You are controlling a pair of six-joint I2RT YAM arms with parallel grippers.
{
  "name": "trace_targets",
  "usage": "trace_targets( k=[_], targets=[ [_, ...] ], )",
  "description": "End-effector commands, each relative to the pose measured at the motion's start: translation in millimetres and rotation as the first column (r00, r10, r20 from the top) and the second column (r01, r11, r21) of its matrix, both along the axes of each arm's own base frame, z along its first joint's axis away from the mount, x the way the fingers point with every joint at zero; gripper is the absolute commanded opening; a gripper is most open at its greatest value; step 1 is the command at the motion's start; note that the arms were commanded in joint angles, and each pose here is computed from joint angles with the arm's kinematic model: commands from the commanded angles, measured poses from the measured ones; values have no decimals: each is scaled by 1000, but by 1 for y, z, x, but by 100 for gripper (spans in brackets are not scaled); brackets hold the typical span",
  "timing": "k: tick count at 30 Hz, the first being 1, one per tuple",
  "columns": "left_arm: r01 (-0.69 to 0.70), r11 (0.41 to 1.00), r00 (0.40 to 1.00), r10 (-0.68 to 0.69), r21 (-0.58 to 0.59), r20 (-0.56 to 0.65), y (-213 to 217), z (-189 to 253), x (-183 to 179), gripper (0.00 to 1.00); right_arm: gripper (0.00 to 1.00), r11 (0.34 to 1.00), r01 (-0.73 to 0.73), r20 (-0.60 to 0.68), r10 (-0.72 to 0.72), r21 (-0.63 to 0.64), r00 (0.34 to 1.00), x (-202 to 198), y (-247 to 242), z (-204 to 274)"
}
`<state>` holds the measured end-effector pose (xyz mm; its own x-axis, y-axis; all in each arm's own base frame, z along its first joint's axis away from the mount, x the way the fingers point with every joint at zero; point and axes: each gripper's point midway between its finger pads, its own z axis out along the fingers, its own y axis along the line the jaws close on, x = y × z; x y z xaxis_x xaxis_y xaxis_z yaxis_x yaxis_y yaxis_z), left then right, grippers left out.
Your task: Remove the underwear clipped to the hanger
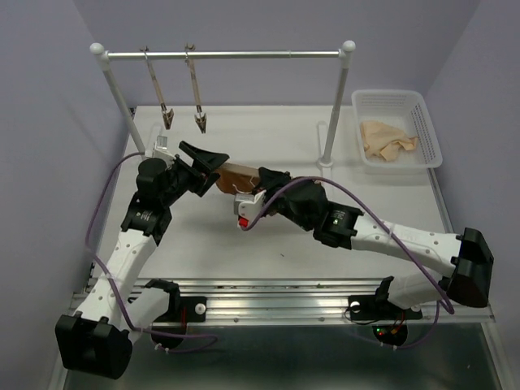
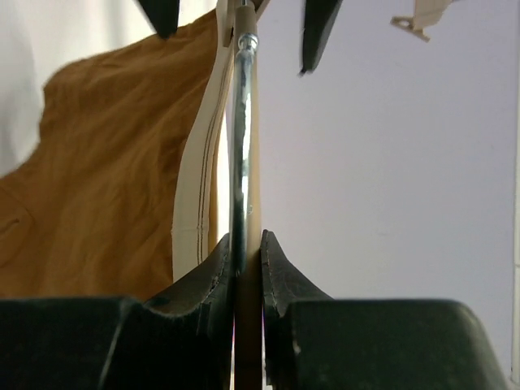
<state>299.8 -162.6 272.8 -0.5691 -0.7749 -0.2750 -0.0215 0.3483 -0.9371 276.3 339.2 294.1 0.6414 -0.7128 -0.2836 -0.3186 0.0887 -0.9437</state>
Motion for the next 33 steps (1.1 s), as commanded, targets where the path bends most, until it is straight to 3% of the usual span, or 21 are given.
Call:
trace_targets(
  k=[1,10,17,22,25,27,30,33],
  targets=[
    [-32,994,961,2,103,277,10,64,-4,99,1,993,57,-177,-38,106,983,-3,7,34],
    [-93,982,928,25,166,371,22,85,-15,99,1,906,249,-456,-71,343,887,-7,11,39],
    [-160,961,902,50,224,428,33,101,-12,99,1,754,459,-655,-51,469,754,-17,-3,30],
    [-191,902,762,-113,388,638,27,132,-11,99,1,722,491,-774,97,487,626,-43,0,32],
    [-204,842,609,-290,499,738,15,152,-19,99,1,732,499,-827,154,463,541,-59,-2,28],
    [-193,823,597,-334,535,729,11,152,-17,99,1,720,511,-830,164,471,533,-56,-16,33],
    [-124,816,581,-401,564,708,0,146,-8,99,1,767,445,-845,229,463,483,-67,-19,32],
    [116,826,550,-515,551,657,-20,134,-11,99,1,804,360,-834,277,473,478,-69,-22,38]
  ],
)
